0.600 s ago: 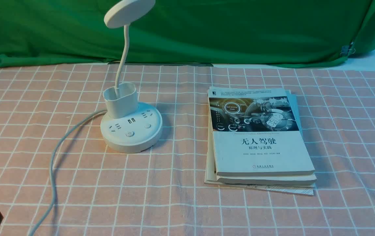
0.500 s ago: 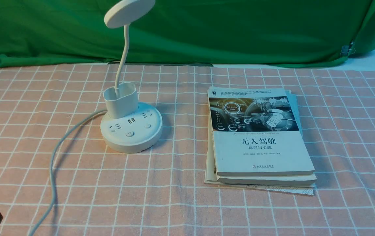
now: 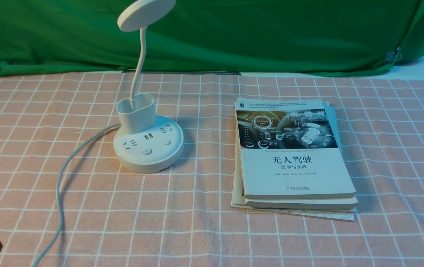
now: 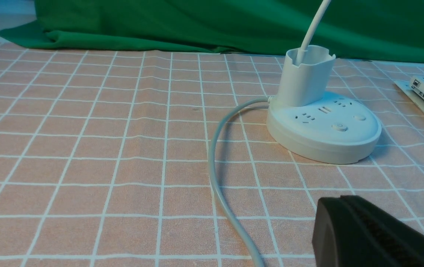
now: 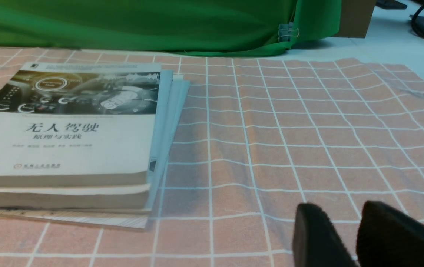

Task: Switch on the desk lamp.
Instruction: Use the left arm to press the button switch on the lamp holder

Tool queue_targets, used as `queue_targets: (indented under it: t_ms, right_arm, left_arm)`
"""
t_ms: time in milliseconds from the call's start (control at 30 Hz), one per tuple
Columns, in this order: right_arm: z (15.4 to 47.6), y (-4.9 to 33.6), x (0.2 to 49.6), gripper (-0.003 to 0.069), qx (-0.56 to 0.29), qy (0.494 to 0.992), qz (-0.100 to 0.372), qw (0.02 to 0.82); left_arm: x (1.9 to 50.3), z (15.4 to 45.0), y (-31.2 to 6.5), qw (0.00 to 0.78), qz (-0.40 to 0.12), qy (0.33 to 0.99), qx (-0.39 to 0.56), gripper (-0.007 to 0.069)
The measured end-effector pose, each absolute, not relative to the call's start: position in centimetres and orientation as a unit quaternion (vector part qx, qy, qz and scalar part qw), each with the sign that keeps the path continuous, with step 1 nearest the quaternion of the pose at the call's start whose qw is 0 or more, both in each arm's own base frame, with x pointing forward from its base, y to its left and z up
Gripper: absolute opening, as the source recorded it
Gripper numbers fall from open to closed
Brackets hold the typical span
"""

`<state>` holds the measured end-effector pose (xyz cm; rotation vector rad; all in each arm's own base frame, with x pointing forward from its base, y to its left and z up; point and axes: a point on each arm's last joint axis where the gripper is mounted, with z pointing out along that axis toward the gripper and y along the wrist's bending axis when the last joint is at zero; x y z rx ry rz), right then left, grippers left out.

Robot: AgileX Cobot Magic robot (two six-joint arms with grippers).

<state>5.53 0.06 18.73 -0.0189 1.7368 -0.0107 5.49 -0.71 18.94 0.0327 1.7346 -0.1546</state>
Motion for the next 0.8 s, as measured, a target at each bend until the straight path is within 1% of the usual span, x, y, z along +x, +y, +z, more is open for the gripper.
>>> queue_targets:
  t_ms: [367, 567, 700, 800]
  right_arm:
    - [18.7, 0.1, 5.5, 0.0241, -0.008, 0.763, -0.005, 0.646]
    - [18.7, 0.1, 5.5, 0.0241, -0.008, 0.764, -0.005, 0.646]
    - [18.7, 0.1, 5.5, 0.0241, -0.008, 0.764, -0.005, 0.646]
    - [18.7, 0.1, 5.5, 0.0241, -0.008, 0.764, -0.005, 0.646]
  left_arm:
    - [5.5, 18.9, -0.7, 0.644, -0.068, 0.762, 0.014, 0.0002]
    - [5.5, 19.0, -0.6, 0.648, -0.054, 0.76, 0.025, 0.0002]
    - [5.6, 19.4, -0.6, 0.665, -0.055, 0.744, 0.024, 0.0002]
    - [5.6, 20.3, -0.6, 0.702, -0.058, 0.709, 0.023, 0.0002]
